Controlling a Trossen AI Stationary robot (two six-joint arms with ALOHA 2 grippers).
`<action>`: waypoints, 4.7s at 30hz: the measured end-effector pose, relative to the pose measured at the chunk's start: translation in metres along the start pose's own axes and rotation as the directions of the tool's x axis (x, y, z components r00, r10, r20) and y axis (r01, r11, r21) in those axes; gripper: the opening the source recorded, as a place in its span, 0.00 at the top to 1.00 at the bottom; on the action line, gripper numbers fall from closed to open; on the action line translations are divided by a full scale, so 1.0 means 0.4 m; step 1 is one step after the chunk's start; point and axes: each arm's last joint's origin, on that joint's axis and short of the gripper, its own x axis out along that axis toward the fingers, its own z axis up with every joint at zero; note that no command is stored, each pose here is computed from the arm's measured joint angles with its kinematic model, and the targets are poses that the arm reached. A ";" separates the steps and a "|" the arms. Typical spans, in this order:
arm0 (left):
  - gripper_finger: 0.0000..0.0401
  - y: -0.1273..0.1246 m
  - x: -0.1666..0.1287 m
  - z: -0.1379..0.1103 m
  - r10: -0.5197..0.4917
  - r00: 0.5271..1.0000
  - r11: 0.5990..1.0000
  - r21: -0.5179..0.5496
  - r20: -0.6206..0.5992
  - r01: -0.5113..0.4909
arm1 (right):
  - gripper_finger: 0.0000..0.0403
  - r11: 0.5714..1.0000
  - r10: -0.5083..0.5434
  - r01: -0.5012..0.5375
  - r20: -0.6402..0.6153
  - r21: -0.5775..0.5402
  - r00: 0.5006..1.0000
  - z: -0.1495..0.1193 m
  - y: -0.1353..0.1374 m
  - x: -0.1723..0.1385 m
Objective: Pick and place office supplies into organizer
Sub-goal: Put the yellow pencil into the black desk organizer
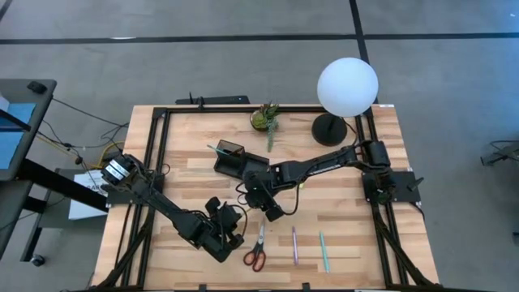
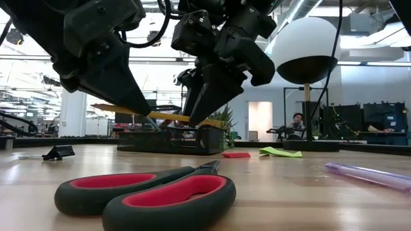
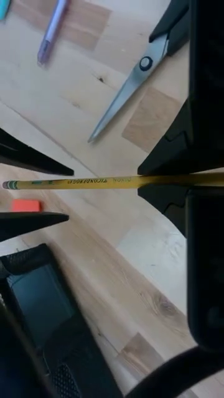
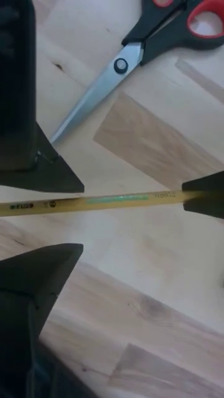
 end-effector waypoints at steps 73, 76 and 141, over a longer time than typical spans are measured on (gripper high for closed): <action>0.77 0.054 -0.142 0.291 0.438 0.897 0.869 0.284 -0.060 -0.405 | 0.95 0.960 -0.108 0.122 -0.071 0.252 0.992 -0.044 -0.069 0.007; 0.80 0.055 -0.209 0.335 0.421 0.907 0.881 0.223 0.029 -0.416 | 0.97 0.945 -0.135 0.150 -0.072 0.290 0.988 -0.055 -0.096 -0.010; 0.64 0.269 -0.381 0.676 0.284 0.852 0.957 -0.185 0.440 -0.224 | 0.96 0.943 -0.229 -0.180 0.937 0.281 0.263 0.073 -0.301 -0.415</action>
